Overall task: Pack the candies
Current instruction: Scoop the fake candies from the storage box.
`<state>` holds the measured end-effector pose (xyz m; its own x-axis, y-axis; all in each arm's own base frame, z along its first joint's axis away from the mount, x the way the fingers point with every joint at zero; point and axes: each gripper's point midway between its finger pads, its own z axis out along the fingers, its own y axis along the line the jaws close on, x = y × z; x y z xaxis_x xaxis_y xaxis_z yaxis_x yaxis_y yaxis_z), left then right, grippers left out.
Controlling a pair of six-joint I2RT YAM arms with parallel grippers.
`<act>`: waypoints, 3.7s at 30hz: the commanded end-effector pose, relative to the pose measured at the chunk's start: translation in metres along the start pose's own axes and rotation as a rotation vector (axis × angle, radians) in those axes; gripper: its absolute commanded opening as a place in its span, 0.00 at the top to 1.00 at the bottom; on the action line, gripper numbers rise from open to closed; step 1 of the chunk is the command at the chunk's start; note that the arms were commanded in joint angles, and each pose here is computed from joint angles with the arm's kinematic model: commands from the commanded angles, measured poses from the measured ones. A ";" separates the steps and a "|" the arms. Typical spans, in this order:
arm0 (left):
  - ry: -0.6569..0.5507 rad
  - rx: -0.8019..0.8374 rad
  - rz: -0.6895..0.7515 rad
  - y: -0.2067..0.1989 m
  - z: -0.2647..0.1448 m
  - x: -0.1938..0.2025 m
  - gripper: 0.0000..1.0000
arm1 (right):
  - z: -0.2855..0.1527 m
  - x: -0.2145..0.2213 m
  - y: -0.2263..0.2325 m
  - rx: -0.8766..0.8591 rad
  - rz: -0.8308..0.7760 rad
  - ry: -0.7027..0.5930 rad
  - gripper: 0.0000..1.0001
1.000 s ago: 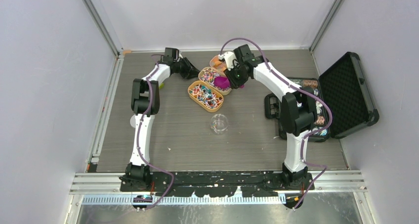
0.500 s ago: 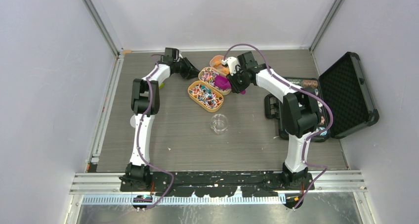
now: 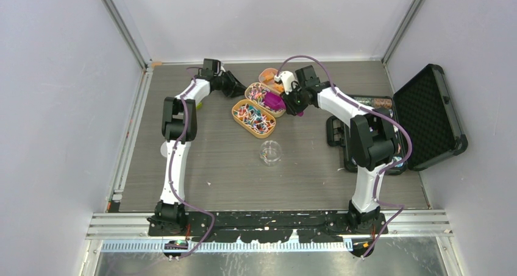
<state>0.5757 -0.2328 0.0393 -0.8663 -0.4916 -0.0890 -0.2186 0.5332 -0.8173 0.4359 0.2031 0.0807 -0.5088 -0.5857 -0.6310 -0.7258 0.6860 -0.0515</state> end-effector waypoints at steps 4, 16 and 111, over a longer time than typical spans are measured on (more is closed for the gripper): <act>0.057 0.039 0.049 -0.034 -0.012 0.024 0.74 | -0.013 -0.020 -0.007 0.014 -0.132 0.022 0.99; 0.062 0.037 0.042 -0.032 -0.011 0.025 0.74 | 0.005 -0.031 0.006 -0.059 -0.139 -0.013 0.99; 0.064 0.017 0.047 -0.034 -0.008 0.033 0.72 | 0.010 -0.019 -0.007 0.040 0.057 -0.007 1.00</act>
<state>0.5694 -0.2410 0.0400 -0.8710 -0.4830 -0.0902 -0.2200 0.5475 -0.8074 0.4320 0.2036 0.0773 -0.5951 -0.5647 -0.5718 -0.6870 0.7267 -0.0026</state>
